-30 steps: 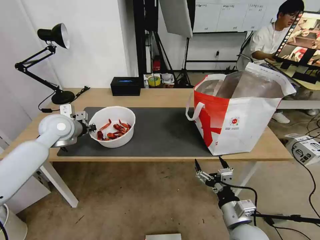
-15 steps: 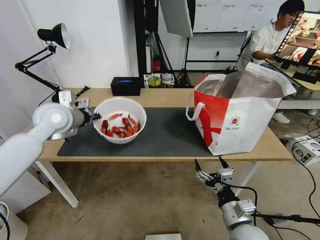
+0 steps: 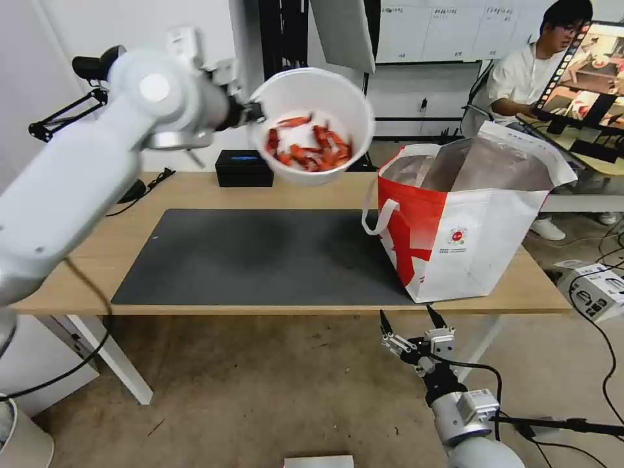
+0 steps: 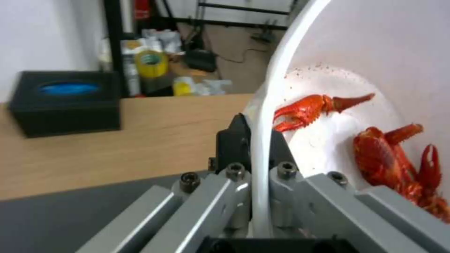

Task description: Pick up the trash from the table and place it into the takeout bag.

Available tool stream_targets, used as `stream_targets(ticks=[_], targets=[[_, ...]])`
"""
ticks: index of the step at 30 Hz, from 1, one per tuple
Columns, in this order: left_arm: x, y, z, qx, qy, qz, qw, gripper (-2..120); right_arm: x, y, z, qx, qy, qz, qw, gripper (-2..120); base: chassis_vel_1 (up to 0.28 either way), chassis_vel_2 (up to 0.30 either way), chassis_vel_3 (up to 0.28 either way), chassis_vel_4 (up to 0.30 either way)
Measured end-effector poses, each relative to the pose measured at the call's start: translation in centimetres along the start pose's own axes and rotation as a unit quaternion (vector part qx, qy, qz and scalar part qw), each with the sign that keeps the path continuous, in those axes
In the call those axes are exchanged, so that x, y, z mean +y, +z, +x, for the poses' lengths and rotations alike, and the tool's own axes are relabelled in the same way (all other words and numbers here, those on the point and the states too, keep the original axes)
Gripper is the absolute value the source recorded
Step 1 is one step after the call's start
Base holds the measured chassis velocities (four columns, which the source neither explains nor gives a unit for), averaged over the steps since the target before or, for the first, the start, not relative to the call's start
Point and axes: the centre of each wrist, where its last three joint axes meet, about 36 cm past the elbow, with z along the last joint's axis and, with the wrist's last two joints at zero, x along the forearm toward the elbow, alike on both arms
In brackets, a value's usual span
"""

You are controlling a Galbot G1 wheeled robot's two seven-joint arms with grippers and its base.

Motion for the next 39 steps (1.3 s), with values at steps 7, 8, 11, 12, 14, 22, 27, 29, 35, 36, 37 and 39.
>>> stream_targets(ticks=[7,8,11,12,14,22,27,29,35,36,37,39], targets=[[-5.6,-1.1,-2.1,0.003,0.037,-0.01,0.9993,0,0.0,0.0,0.0,0.0,0.0,0.0,1.0,100,0.0,0.0,0.0,0.0],[-6.2,-1.2,-2.3,0.003,0.039,-0.01,0.9992,0,0.0,0.0,0.0,0.0,0.0,0.0,1.0,100,0.0,0.0,0.0,0.0],[-7.5,-1.5,-3.0,0.006,0.042,-0.01,0.9991,0,0.0,0.0,0.0,0.0,0.0,0.0,1.0,100,0.0,0.0,0.0,0.0],[-8.1,-1.7,-3.4,0.007,0.043,-0.01,0.999,0,0.0,0.0,0.0,0.0,0.0,0.0,1.0,100,0.0,0.0,0.0,0.0],[-9.5,-1.9,-4.2,0.01,0.043,-0.012,0.9989,0,0.0,0.0,0.0,0.0,0.0,0.0,1.0,100,0.0,0.0,0.0,0.0],[-13.2,-0.9,-7.1,0.005,0.022,-0.041,0.9989,0,0.0,0.0,0.0,0.0,0.0,0.0,1.0,100,0.0,0.0,0.0,0.0],[-15.5,0.3,-9.1,-0.004,0.009,-0.05,0.9987,0,0.0,0.0,0.0,0.0,0.0,0.0,1.0,100,0.0,0.0,0.0,0.0],[-16.3,1.0,-9.7,-0.005,0.007,-0.054,0.9985,0,0.0,0.0,0.0,0.0,0.0,0.0,1.0,100,0.0,0.0,0.0,0.0],[-18.2,4.0,-11.2,-0.019,0.004,-0.071,0.9973,0,0.0,0.0,0.0,0.0,0.0,0.0,1.0,100,0.0,0.0,0.0,0.0],[-18.2,4.0,-11.2,-0.019,0.004,-0.071,0.9973,0,0.0,0.0,0.0,0.0,0.0,0.0,1.0,100,0.0,0.0,0.0,0.0],[-18.4,4.5,-11.3,-0.019,0.003,-0.076,0.9969,0,0.0,0.0,0.0,0.0,0.0,0.0,1.0,100,0.0,0.0,0.0,0.0],[-18.7,5.0,-11.4,-0.018,0.002,-0.08,0.9966,0,0.0,0.0,0.0,0.0,0.0,0.0,1.0,100,0.0,0.0,0.0,0.0]])
